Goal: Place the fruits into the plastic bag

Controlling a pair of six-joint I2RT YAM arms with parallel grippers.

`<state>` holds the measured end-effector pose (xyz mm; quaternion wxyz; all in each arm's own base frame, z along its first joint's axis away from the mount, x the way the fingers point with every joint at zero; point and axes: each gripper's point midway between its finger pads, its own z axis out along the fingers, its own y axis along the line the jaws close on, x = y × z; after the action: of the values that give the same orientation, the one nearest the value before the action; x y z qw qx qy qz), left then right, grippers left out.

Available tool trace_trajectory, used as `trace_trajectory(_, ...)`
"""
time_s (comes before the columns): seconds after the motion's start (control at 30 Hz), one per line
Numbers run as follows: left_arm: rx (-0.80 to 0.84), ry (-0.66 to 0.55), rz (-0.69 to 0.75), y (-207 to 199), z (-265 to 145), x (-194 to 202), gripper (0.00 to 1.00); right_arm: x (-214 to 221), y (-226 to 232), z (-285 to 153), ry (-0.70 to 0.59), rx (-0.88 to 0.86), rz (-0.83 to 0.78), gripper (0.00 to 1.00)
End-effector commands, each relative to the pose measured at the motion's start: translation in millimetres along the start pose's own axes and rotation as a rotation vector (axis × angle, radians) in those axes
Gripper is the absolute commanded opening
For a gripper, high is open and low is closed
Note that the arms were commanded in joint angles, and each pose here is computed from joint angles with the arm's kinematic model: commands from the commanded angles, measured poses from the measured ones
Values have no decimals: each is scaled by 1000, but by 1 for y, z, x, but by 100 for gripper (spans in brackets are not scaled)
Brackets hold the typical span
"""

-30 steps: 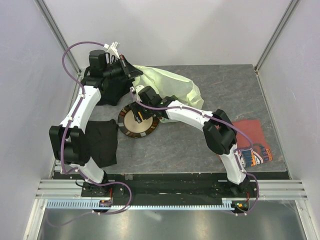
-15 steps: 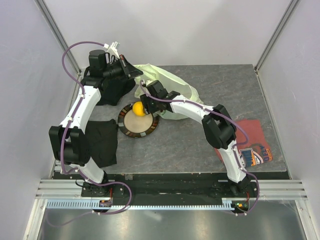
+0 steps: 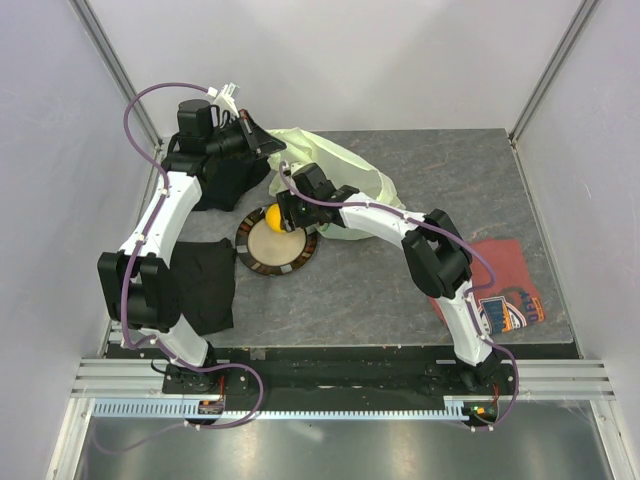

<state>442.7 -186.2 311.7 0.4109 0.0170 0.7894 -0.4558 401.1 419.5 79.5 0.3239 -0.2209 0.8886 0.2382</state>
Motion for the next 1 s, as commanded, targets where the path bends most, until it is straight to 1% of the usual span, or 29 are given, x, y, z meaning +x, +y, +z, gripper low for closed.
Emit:
trace_trajectory(0.0,30,-50,70,-20,-14,-14,2,-31,12,-11,-101,-17,-21,76)
trace_trajectory(0.03,29,-51,70,-20,-14,-14,2,-32,11,-13,-107,-9,-33,80)
trace_trajectory(0.13,28,-50,68,-19,-13,-14,2,-43,16,-18,-147,-23,-44,85)
trace_trajectory(0.3,32,-49,69,-20,-14,-14,1,-60,43,-18,-202,-114,-105,85)
trace_trajectory(0.43,30,-50,70,-20,-14,-14,2,-69,54,-19,-237,-131,-158,86)
trace_trajectory(0.73,30,-49,68,-19,-14,-14,2,-90,52,-23,-310,-99,-248,88)
trace_trajectory(0.97,27,-45,65,-17,-13,-13,1,-92,38,-7,-305,-26,-314,93)
